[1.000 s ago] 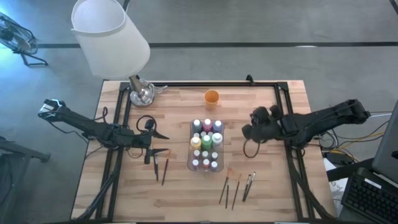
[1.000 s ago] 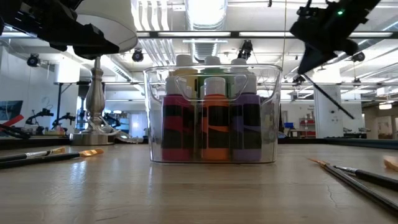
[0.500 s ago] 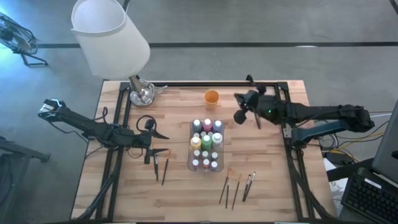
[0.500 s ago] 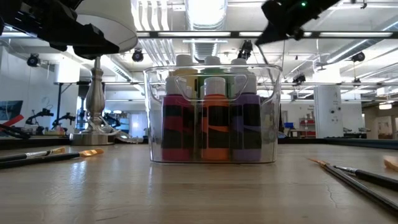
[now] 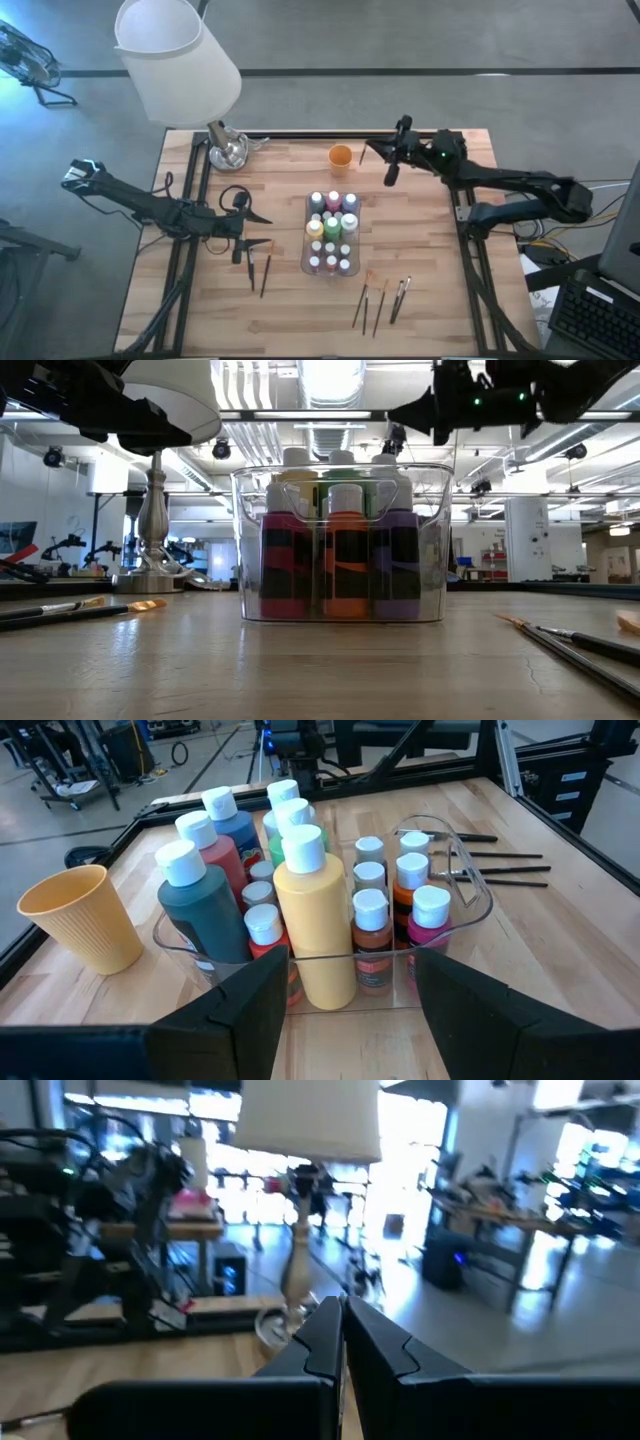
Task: Pick & Place Paint Supplies
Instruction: Put the gray paintbrush into the yellow cup
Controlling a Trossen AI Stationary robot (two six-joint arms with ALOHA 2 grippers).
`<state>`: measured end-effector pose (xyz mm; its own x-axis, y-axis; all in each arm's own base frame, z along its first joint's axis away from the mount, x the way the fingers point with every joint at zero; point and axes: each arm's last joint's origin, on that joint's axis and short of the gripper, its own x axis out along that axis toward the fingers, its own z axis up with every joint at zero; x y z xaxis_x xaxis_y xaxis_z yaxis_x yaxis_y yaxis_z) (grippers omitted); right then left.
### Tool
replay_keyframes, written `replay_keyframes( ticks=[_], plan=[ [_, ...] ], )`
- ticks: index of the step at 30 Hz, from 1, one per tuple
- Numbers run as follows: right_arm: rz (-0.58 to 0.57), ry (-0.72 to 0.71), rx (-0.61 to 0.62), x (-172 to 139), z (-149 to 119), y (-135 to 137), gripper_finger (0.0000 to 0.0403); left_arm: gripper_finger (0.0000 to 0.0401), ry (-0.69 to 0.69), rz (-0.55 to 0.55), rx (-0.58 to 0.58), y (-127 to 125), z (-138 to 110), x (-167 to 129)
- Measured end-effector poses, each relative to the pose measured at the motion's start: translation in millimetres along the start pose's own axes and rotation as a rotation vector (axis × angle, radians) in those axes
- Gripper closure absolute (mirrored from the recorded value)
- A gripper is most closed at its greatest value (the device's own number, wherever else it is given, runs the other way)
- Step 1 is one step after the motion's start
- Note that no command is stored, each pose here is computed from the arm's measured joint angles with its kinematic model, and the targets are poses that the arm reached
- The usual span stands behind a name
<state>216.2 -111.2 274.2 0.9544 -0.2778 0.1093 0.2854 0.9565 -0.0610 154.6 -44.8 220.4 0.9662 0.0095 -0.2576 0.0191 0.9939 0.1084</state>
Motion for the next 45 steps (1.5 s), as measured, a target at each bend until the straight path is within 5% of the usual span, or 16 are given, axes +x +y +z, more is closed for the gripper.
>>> replay_keyframes(
  ticks=[15,24,45],
  plan=[
    [0.091,0.005,0.032,62.3,-25.9,-29.4,0.0394,0.0179,0.000,0.000,0.000,0.0,0.0,0.0],
    [0.012,0.081,0.070,65.7,-52.9,-54.5,0.0395,0.0179,0.001,0.000,0.001,0.0,-0.1,0.0],
    [0.014,0.186,0.114,80.0,-94.4,-61.5,0.0395,0.0179,0.000,0.000,0.000,0.0,0.0,0.0]
  ],
)
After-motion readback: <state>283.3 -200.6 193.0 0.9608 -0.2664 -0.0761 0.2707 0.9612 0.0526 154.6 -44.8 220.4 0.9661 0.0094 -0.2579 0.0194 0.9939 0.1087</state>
